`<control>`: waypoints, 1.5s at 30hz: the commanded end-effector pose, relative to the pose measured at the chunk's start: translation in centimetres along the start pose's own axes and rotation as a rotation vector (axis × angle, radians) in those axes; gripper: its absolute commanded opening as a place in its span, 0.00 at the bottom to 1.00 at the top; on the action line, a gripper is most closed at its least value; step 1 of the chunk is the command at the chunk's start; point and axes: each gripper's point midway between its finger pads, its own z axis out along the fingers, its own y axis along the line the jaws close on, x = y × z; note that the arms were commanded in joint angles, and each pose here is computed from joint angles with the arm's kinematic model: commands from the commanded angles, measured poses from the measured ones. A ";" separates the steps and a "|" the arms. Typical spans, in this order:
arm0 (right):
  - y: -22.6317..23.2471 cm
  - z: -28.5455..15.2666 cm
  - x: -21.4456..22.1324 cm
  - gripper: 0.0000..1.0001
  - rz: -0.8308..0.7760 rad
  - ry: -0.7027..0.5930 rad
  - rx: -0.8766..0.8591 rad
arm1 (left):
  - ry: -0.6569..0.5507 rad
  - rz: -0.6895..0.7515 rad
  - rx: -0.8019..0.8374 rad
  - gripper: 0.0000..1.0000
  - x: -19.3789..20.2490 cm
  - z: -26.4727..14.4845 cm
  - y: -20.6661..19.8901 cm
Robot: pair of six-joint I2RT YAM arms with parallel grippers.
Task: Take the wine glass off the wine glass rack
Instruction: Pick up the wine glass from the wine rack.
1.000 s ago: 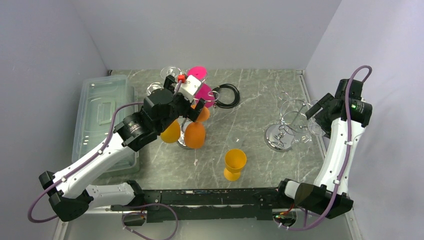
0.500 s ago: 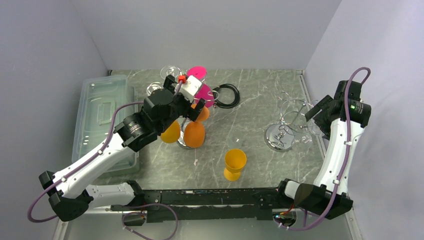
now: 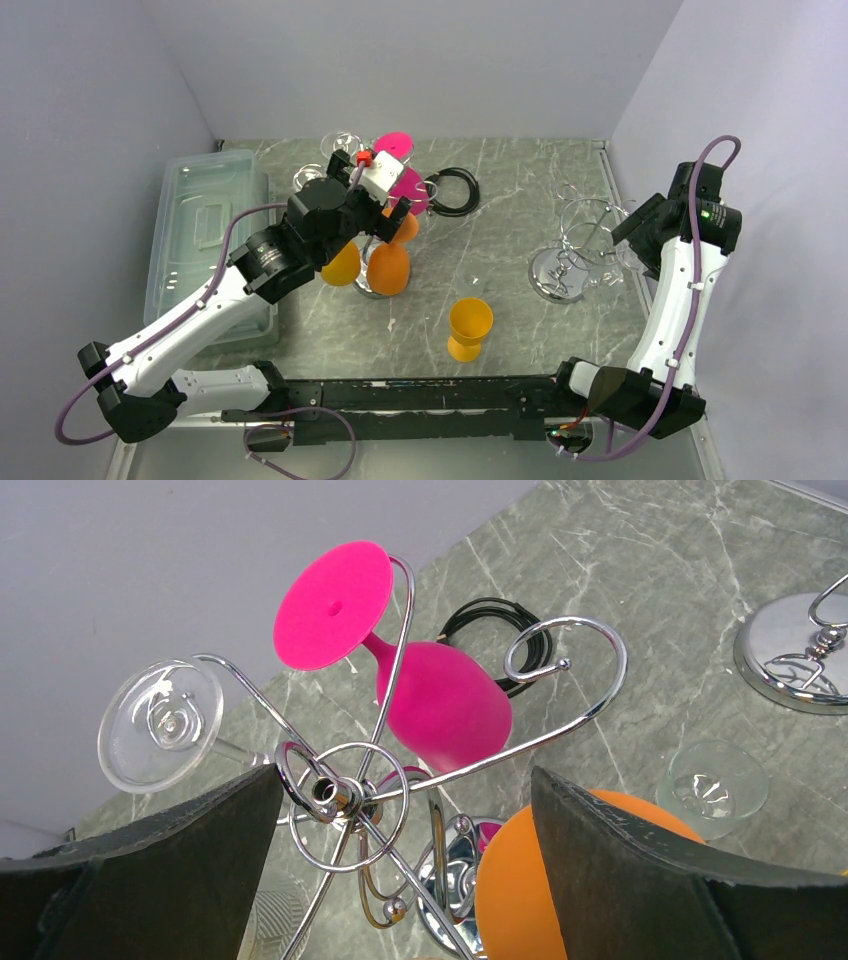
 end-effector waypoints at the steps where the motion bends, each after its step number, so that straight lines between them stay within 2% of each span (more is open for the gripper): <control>1: 0.8 -1.3 -1.1 0.46 0.018 -0.053 -0.047 | -0.005 0.031 0.001 0.99 -0.5 -0.7 0.3; 5: 0.6 -2.3 -1.7 0.35 0.020 -0.082 -0.040 | -0.013 0.026 0.003 0.99 -0.9 -0.8 0.3; 12: 0.1 -2.7 -1.9 0.28 0.018 -0.102 -0.024 | -0.019 0.017 0.011 0.99 -1.3 -0.8 0.2; 26: -1.2 -3.6 -1.7 0.24 0.015 -0.133 0.020 | -0.025 0.011 0.026 0.99 -1.6 -0.8 0.0; 45: -3.0 -5.2 -1.1 0.23 0.032 -0.177 0.068 | -0.036 -0.002 0.051 0.99 -1.9 -1.0 -0.4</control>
